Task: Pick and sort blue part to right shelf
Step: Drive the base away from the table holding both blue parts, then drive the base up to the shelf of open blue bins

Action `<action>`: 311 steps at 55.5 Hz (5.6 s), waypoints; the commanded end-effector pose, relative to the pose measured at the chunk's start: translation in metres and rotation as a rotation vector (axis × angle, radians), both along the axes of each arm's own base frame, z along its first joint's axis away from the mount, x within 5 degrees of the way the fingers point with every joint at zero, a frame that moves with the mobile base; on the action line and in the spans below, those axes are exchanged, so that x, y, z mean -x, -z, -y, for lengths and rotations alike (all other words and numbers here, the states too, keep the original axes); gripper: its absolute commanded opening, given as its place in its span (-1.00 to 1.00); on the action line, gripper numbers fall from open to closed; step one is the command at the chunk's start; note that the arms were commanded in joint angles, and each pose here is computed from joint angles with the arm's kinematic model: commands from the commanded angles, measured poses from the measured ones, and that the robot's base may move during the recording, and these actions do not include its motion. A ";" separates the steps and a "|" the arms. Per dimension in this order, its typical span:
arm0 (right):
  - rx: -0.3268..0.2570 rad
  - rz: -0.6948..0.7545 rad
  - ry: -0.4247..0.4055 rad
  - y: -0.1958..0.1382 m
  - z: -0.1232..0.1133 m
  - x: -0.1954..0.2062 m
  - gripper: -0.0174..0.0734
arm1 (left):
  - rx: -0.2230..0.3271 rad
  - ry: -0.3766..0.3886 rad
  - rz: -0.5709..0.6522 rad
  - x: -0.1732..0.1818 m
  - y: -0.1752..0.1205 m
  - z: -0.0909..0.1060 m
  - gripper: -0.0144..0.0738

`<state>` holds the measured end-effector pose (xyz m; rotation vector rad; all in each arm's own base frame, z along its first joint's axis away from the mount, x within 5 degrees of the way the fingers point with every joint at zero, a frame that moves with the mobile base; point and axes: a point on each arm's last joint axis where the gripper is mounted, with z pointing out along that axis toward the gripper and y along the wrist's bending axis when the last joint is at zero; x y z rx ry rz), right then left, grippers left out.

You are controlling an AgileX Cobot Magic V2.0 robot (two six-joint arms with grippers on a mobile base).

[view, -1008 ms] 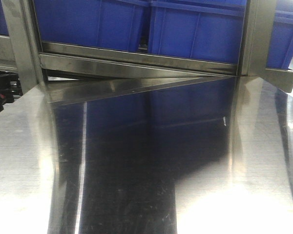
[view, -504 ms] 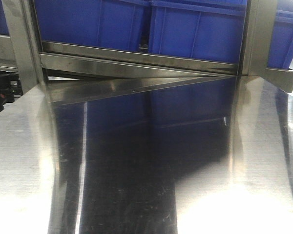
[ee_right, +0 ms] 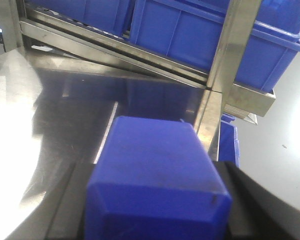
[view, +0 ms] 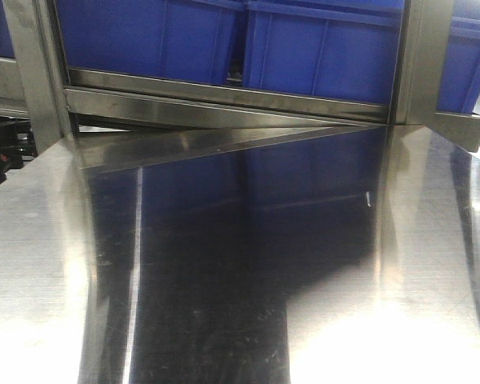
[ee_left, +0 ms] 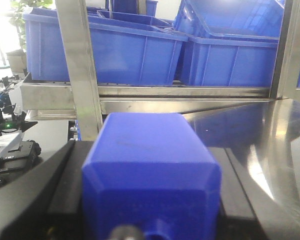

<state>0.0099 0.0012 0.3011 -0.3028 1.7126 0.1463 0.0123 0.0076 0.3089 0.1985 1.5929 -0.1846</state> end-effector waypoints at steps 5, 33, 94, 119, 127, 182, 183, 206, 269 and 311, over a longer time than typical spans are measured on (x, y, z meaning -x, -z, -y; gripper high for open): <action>-0.028 0.098 0.005 -0.017 0.000 -0.001 -0.18 | 0.037 0.018 0.124 0.007 -0.016 -0.001 -0.08; -0.028 0.097 0.005 -0.017 0.000 -0.001 -0.18 | 0.035 0.018 0.118 0.006 -0.016 -0.001 -0.08; -0.027 0.093 0.005 -0.016 0.000 -0.001 -0.18 | 0.037 0.019 0.120 0.006 -0.016 -0.001 -0.08; -0.027 0.093 0.005 -0.016 0.000 -0.001 -0.18 | 0.037 0.019 0.120 0.006 -0.016 -0.001 -0.08; -0.027 0.093 0.005 -0.016 0.000 -0.001 -0.18 | 0.037 0.019 0.120 0.006 -0.016 -0.001 -0.08; -0.027 0.092 0.005 -0.016 0.000 -0.001 -0.18 | 0.037 0.019 0.120 0.006 -0.016 -0.001 -0.08; -0.027 0.092 0.005 -0.016 0.000 -0.001 -0.18 | 0.037 0.019 0.120 0.006 -0.016 -0.001 -0.08; -0.026 0.090 0.005 -0.016 0.000 -0.001 -0.18 | 0.037 0.019 0.120 0.006 -0.016 -0.001 -0.08; -0.026 0.091 0.005 -0.016 0.000 -0.001 -0.18 | 0.037 0.019 0.120 0.006 -0.016 -0.001 -0.08; -0.026 0.091 0.005 -0.016 0.000 -0.001 -0.18 | 0.037 0.019 0.120 0.006 -0.016 -0.001 -0.08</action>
